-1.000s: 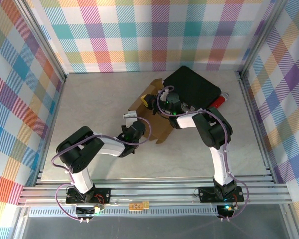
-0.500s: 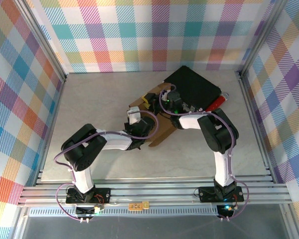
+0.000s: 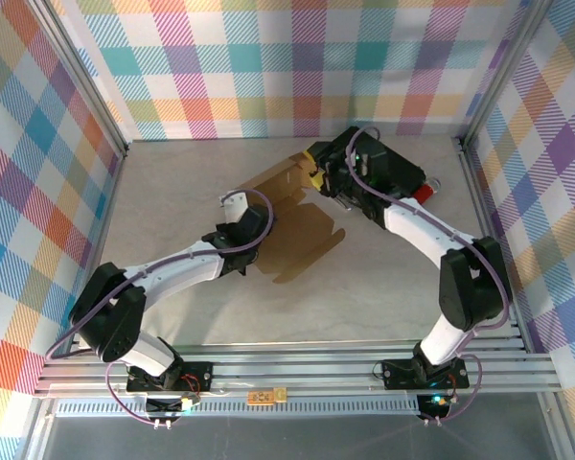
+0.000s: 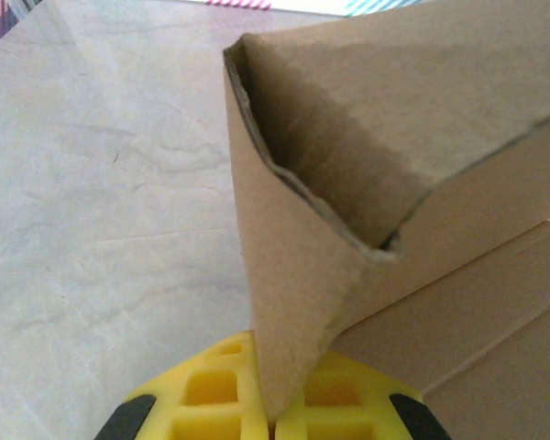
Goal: Fold the paper box
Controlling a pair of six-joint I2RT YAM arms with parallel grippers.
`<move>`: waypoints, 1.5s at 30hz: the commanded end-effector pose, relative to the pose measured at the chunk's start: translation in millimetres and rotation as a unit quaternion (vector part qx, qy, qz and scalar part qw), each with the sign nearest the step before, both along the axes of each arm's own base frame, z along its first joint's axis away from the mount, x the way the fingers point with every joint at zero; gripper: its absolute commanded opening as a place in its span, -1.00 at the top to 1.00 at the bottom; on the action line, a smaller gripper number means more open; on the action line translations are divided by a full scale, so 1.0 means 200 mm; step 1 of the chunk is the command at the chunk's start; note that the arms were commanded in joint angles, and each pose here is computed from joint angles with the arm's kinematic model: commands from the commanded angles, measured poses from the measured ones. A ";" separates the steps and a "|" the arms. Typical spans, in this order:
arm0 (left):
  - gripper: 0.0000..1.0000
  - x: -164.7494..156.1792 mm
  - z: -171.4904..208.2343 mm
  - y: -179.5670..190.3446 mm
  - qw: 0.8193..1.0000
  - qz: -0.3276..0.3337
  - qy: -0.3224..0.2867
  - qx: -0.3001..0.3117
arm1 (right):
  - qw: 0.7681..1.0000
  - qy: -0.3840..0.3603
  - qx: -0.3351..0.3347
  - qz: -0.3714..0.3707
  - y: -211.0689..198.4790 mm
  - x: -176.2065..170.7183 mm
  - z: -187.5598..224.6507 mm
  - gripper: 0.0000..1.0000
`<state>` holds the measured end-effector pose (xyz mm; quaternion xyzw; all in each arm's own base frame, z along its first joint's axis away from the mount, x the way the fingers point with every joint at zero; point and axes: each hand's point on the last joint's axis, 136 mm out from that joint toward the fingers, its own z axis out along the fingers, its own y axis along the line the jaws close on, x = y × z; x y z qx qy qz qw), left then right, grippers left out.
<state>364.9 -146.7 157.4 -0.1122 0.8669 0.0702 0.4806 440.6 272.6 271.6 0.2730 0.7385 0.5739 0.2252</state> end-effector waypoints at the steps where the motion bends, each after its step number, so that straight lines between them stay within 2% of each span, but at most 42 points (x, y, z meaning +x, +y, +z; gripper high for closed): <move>1: 1.00 -0.06 -0.01 0.04 0.998 -0.012 0.059 -0.003 | 0.999 0.011 -0.035 0.002 -0.05 -0.04 -0.01 -0.43; 8: 1.00 -0.08 0.07 0.07 0.994 -0.037 0.092 -0.042 | 0.997 0.015 -0.081 -0.011 -0.18 -0.07 0.05 -0.44; 13: 1.00 -0.10 0.16 0.07 0.986 -0.075 0.117 -0.090 | 0.986 -0.011 -0.169 -0.012 -0.31 -0.12 0.12 -0.42; 16: 1.00 -0.12 0.19 0.04 0.975 -0.113 0.132 -0.137 | 0.977 -0.023 -0.211 -0.016 -0.41 -0.16 0.15 -0.42; 21: 1.00 -0.17 0.17 0.01 0.956 -0.165 0.175 -0.167 | 0.965 -0.050 -0.257 0.005 -0.46 -0.25 0.20 -0.40; 28: 1.00 -0.25 0.06 -0.02 0.933 -0.201 0.253 -0.160 | 0.948 -0.014 -0.316 0.040 -0.52 -0.39 0.05 -0.23; 31: 1.00 -0.26 0.07 -0.03 0.930 -0.213 0.254 -0.159 | 0.956 0.006 -0.288 0.051 -0.46 -0.44 0.05 -0.13; 34: 1.00 -0.28 0.07 -0.04 0.926 -0.231 0.257 -0.155 | 0.957 0.040 -0.276 0.075 -0.36 -0.48 -0.01 -0.11; 40: 1.00 -0.27 0.06 -0.06 0.920 -0.249 0.268 -0.142 | 0.945 0.119 -0.284 0.112 -0.18 -0.45 -0.18 -0.09; 45: 1.00 -0.24 0.06 -0.08 0.917 -0.258 0.269 -0.143 | 0.926 0.152 -0.329 0.104 -0.18 -0.38 -0.32 -0.10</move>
